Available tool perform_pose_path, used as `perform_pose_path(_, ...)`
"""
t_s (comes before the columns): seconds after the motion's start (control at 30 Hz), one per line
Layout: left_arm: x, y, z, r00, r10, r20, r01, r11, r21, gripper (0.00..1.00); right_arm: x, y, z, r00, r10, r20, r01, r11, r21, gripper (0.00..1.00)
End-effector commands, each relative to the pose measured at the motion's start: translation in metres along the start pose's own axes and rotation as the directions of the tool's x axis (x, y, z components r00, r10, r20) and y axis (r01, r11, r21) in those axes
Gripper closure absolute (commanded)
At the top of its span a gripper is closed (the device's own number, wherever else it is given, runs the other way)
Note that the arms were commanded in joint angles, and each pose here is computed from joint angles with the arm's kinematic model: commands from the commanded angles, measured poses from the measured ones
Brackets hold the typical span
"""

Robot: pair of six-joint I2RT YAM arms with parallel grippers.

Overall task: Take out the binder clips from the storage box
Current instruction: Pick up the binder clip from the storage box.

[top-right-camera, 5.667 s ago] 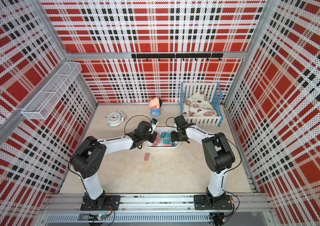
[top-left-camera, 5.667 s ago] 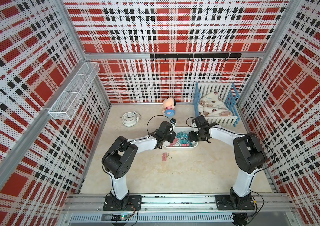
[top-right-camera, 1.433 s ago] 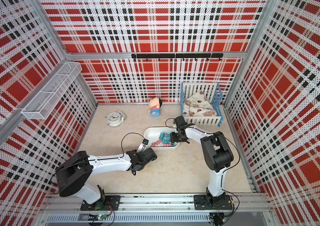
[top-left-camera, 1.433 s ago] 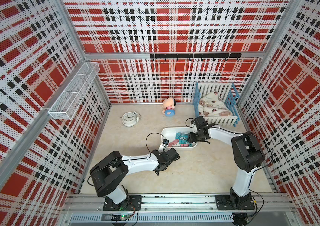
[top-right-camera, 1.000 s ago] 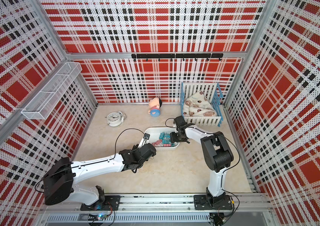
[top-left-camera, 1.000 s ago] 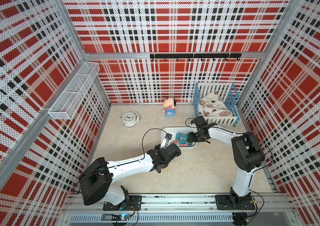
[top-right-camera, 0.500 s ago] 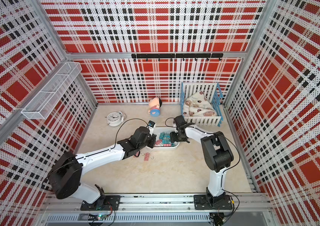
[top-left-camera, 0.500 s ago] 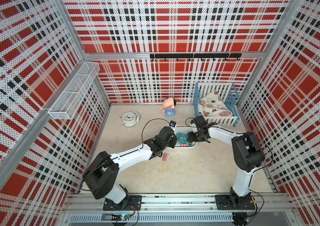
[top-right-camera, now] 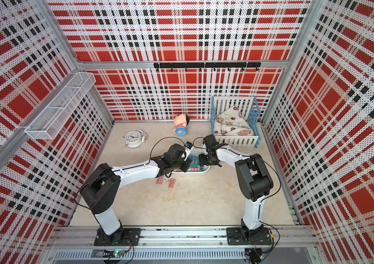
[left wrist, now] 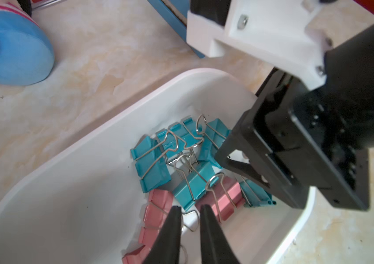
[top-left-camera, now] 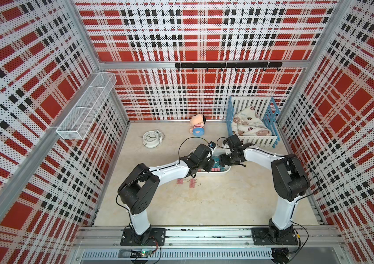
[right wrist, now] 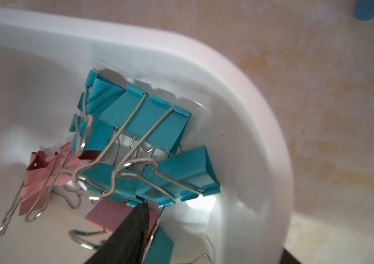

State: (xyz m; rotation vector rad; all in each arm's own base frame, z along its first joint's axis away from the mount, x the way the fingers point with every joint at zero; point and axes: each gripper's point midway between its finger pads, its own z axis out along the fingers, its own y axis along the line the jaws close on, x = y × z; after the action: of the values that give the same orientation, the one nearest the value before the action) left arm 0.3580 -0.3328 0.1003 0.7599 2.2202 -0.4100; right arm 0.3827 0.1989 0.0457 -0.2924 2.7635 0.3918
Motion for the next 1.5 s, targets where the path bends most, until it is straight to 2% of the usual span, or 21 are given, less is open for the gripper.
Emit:
perform_pose_path(0.0,0.009,0.001,0.006,0.999,0.008,-0.041,-0.008,1.000,-0.009,0.77,-0.006,0.006,-0.009,1.000,-0.013,0.028,0.013,1.000,-0.003,0.35)
perform_pose_path(0.37,0.023,0.009,0.021,0.995,0.017,-0.096,-0.022,0.998,-0.053,0.76,-0.004,0.005,-0.006,1.000,-0.009,0.020,0.010,1.000,-0.003,0.35)
perform_pose_path(0.8,0.028,0.016,0.019,0.993,0.031,-0.118,-0.044,0.992,-0.115,1.00,-0.003,0.005,-0.005,1.000,-0.008,0.017,0.008,1.000,-0.003,0.35)
perform_pose_path(0.97,0.011,0.021,0.002,0.998,0.013,-0.060,-0.022,0.989,-0.148,1.00,-0.003,0.005,-0.005,1.000,-0.008,0.018,0.008,1.000,-0.003,0.35)
perform_pose_path(1.2,-0.013,0.033,-0.042,0.997,-0.018,0.073,0.033,0.977,-0.211,1.00,-0.003,0.005,-0.003,1.000,-0.011,0.014,0.011,1.000,-0.008,0.35)
perform_pose_path(1.47,-0.017,0.040,-0.084,0.987,-0.040,0.152,0.076,0.968,-0.238,1.00,-0.002,0.007,-0.001,1.000,-0.014,0.012,0.014,1.000,-0.016,0.35)
